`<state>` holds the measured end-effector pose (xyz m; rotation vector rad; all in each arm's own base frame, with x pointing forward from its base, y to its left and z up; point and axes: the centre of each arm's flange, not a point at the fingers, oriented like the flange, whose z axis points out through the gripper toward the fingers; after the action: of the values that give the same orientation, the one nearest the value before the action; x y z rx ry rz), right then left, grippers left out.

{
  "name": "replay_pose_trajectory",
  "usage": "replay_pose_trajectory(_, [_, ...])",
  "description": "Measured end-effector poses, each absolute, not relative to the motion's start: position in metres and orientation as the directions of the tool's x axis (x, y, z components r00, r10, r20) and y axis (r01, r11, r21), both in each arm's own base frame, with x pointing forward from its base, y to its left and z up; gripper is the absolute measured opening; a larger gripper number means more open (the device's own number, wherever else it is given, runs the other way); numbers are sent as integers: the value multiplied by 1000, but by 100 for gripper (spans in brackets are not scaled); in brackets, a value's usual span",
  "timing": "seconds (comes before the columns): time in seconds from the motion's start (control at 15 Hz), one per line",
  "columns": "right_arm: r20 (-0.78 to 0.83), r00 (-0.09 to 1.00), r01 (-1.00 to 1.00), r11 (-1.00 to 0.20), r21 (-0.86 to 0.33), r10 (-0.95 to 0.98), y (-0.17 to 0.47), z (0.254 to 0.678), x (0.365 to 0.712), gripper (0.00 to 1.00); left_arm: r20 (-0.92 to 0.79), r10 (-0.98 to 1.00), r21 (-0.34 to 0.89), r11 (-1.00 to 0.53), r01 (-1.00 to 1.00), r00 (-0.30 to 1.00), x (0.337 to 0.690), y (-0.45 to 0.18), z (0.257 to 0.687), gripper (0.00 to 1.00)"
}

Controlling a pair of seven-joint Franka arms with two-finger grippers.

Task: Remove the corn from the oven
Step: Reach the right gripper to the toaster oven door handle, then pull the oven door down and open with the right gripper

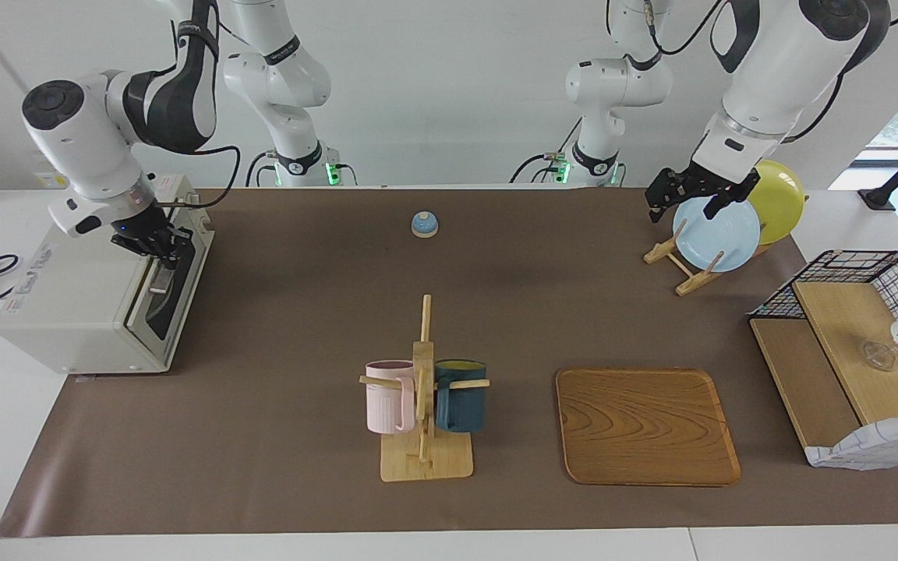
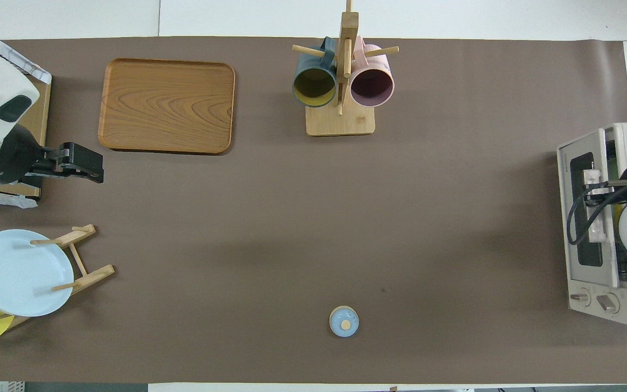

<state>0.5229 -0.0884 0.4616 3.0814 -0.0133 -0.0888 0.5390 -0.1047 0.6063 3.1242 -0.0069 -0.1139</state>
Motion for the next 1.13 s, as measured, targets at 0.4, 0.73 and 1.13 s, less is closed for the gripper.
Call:
replay_pose_trajectory(0.4, [-57, 998, 27, -999, 40, 25, -42, 430, 525, 1, -72, -6, 18, -1000, -4, 997, 539, -105, 606, 100])
replay_pose_trajectory(0.73, [-56, 997, 52, -999, 15, 51, -15, 390, 529, 1, -71, -5, 20, -1000, -4, 997, 539, -105, 607, 100])
replay_pose_trajectory(1.13, [-34, 996, 87, -996, 11, 87, 4, 350, 533, 1, -70, -6, 20, -1000, -4, 998, 539, -106, 607, 100])
